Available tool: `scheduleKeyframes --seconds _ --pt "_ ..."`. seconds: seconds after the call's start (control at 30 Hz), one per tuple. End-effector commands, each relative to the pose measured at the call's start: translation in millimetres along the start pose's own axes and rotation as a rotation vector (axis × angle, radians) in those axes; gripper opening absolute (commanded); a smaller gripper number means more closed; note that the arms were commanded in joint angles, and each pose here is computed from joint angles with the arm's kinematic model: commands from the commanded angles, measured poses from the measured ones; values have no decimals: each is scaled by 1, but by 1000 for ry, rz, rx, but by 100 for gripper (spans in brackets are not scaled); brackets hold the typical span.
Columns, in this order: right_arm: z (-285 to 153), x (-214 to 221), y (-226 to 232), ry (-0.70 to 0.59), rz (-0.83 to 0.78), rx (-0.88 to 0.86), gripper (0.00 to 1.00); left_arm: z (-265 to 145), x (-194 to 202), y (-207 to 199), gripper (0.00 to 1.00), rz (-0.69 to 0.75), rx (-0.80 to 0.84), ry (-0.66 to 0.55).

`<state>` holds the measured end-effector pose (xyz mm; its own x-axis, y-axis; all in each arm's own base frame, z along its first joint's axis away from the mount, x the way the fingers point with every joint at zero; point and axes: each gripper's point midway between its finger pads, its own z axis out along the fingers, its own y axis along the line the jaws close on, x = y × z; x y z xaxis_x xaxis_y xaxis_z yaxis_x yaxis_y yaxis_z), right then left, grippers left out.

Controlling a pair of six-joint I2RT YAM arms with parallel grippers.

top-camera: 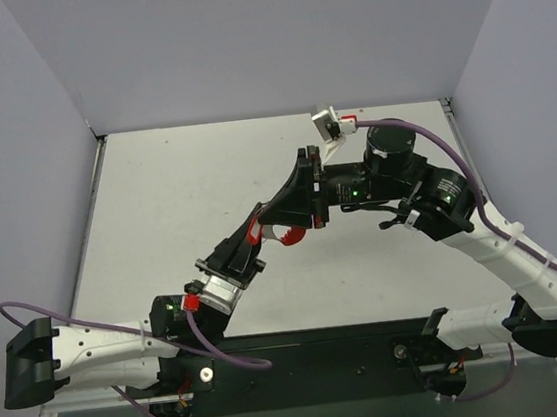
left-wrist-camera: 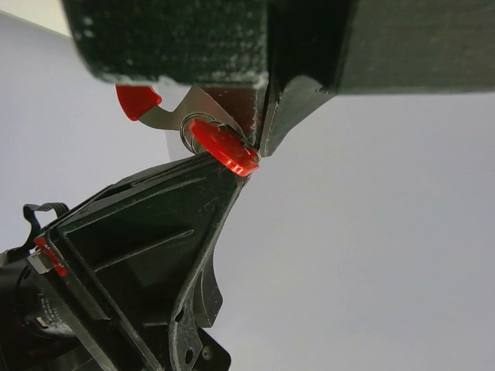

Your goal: Put the keys on the keyring

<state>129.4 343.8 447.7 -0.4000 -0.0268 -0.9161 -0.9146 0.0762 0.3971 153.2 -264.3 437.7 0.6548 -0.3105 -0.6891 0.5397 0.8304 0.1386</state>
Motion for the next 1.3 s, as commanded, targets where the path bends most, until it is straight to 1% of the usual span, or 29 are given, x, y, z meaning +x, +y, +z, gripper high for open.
scheduleKeyframes --seconds 0.0,0.07,0.17,0.2,0.27,0.3,0.4,0.47,0.5,0.6,0.87,1.27 --pt "4 11 34 50 16 -154 0 9 21 -23 0 109 67 64" --pt "1 10 36 43 7 -154 1 8 22 -20 0 125 56 68" --pt "-3 11 38 40 -13 -158 7 6 22 -18 0 139 53 71" --pt "-3 13 38 42 -14 -159 11 6 22 -17 0 142 54 71" --pt "-5 13 39 42 -23 -164 15 5 20 -15 0 153 55 67" --pt "-5 13 40 42 -25 -168 19 4 20 -15 0 156 60 67" --pt "-6 14 46 44 -35 -197 26 3 17 -14 0 154 62 59" --pt "-8 13 48 39 -42 -207 29 3 17 -13 0 162 64 55" --pt "-8 12 49 37 -49 -215 32 3 16 -13 0 167 64 53" --pt "-12 10 53 26 -64 -225 37 3 16 -12 0 183 59 46" --pt "-16 9 61 18 -87 -266 47 5 17 -8 0 213 40 46" --pt "-23 12 67 15 -103 -278 55 1 14 5 0 245 3 50"
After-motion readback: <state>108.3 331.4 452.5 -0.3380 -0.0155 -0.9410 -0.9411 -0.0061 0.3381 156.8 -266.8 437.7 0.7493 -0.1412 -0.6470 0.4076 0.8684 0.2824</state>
